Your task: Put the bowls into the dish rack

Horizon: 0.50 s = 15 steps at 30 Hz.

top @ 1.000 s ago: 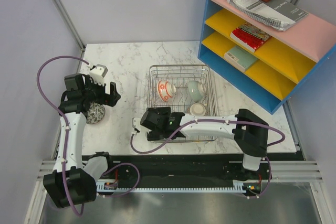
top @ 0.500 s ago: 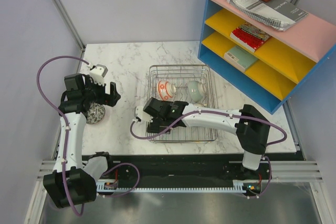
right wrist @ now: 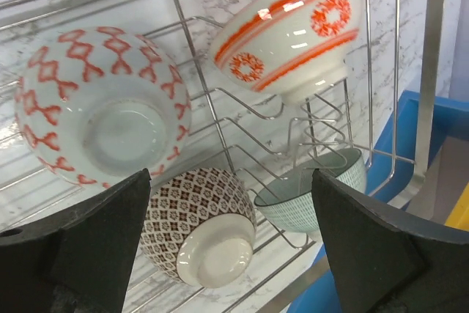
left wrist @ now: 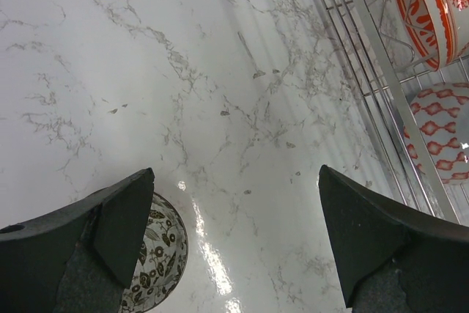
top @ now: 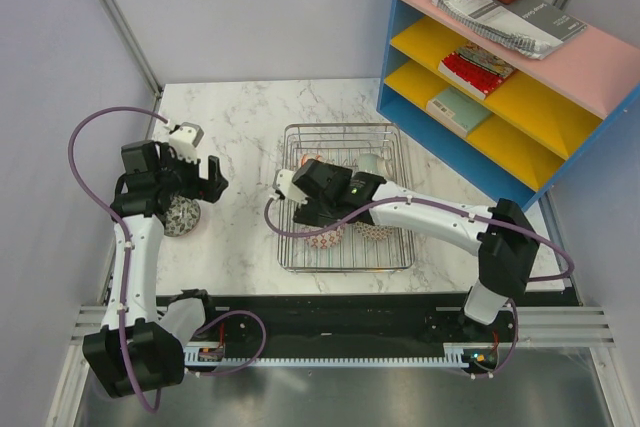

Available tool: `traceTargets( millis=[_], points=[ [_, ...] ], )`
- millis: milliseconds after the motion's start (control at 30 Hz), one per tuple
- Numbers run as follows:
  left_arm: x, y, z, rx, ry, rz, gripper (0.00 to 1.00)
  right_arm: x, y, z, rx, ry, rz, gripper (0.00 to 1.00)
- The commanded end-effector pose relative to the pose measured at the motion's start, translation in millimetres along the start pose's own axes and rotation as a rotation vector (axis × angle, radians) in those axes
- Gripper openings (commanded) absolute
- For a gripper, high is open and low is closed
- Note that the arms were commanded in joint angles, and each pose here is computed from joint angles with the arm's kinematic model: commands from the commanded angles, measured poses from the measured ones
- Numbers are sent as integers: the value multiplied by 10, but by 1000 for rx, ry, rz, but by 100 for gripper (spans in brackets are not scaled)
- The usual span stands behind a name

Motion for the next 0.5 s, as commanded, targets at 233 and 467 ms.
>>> traceTargets(
  millis=[233, 467],
  points=[
    [-10, 194, 102, -60, -56, 177, 100, 115, 211, -227, -42, 82, 150, 98],
    [10, 296, 106, -86, -59, 245, 100, 253, 226, -169, -21, 76, 134, 98]
  ],
)
Point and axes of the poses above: each gripper's point midway between its finger pads, its own x axis out along the fingers, its own y axis along the line the jaws close on, z = x × y, the point moved 8 cm from there along -x, back along the fingers, and after that the axes turned 15 degrees about -x, right-handed, at the moved point
